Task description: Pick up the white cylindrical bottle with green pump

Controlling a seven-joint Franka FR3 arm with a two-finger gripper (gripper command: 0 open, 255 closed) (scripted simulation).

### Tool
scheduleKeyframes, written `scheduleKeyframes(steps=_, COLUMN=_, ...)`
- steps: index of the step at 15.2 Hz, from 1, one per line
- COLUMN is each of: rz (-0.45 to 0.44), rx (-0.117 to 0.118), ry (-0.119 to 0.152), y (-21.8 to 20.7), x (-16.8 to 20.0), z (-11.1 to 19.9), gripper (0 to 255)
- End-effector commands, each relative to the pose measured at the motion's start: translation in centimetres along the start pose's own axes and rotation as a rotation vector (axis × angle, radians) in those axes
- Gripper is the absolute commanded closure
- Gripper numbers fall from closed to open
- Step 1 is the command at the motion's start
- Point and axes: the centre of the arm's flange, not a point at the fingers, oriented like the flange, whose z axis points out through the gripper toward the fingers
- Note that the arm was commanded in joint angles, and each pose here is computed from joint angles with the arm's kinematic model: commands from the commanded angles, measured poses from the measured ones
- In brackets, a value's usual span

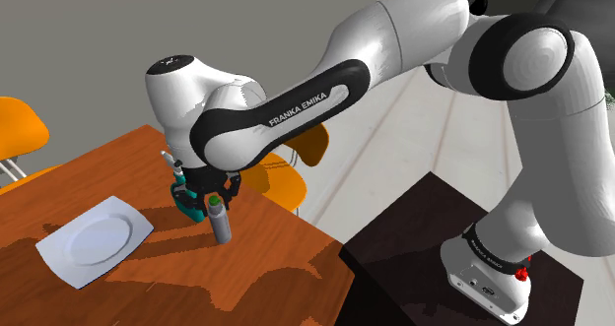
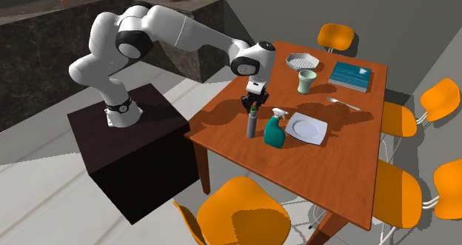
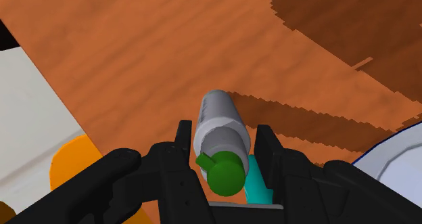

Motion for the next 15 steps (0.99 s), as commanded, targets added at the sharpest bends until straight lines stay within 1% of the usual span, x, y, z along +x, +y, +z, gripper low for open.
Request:
scheduleKeyframes(steps=1, rz=0.0, rx=-0.001, ry=-0.001, y=0.0, x=0.0, z=0.1, gripper=255)
scheduleKeyframes(steps=7, rz=0.0, rx=-0.001, ry=-0.001, y=0.1, x=0.0, z=0.0, gripper=255)
scheduleKeyframes(steps=15, rz=0.0, rx=-0.001, ry=-0.001, y=0.4, x=-0.4, z=-4.1, gripper=255)
